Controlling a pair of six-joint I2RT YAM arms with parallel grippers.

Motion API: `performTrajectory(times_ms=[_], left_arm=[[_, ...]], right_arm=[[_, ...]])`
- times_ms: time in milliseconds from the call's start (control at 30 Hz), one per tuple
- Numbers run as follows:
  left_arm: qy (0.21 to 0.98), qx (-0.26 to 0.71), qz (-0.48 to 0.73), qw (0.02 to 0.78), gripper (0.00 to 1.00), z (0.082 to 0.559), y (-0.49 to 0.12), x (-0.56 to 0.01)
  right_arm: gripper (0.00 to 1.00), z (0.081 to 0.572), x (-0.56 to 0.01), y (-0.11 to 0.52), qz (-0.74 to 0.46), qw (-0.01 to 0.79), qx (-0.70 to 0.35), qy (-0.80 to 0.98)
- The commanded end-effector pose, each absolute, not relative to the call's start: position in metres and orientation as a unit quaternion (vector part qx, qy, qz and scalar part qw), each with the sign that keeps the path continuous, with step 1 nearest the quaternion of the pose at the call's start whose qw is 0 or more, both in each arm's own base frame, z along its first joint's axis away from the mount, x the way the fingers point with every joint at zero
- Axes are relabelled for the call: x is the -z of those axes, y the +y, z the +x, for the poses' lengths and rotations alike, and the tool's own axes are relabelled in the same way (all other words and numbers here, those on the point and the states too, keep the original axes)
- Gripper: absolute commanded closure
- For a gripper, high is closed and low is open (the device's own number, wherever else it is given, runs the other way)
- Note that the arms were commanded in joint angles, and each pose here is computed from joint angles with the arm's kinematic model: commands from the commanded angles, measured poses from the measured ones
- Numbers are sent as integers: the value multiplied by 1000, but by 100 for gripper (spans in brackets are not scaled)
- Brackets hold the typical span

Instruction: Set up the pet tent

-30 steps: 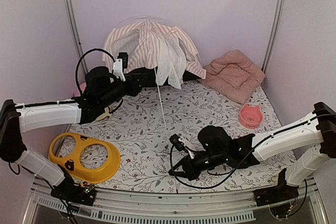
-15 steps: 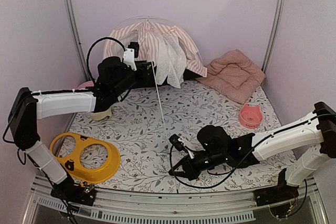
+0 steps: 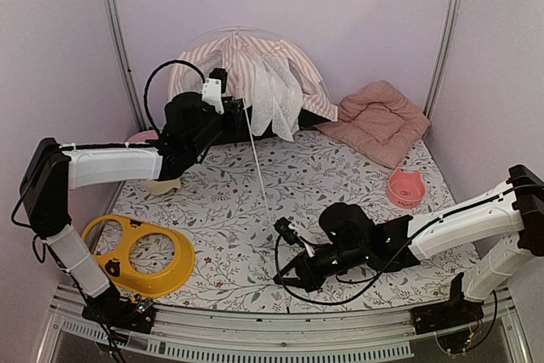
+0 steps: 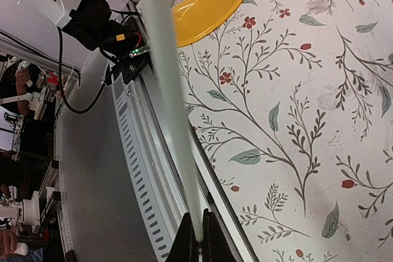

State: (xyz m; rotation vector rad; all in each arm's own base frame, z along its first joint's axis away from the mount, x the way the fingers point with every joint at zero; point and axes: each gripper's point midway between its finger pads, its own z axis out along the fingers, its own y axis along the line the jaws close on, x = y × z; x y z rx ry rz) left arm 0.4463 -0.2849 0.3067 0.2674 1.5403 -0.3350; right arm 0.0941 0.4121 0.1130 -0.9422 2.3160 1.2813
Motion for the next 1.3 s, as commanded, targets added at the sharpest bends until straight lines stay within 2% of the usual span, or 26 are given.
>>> performTrajectory(times_ms=[0,233,1267], left_arm=[[664,143,114,725,64,440,-282,-323],[655,157,130,728,62,427,-279,-317],[659,130,128,729,65,449,-273,-317]], right_arm=[[100,115,-141,422,-311,206,-465,803],[100,117,-141,421,-308,207,-464,805],[100,117,-142,419,-309,207,-464,804]])
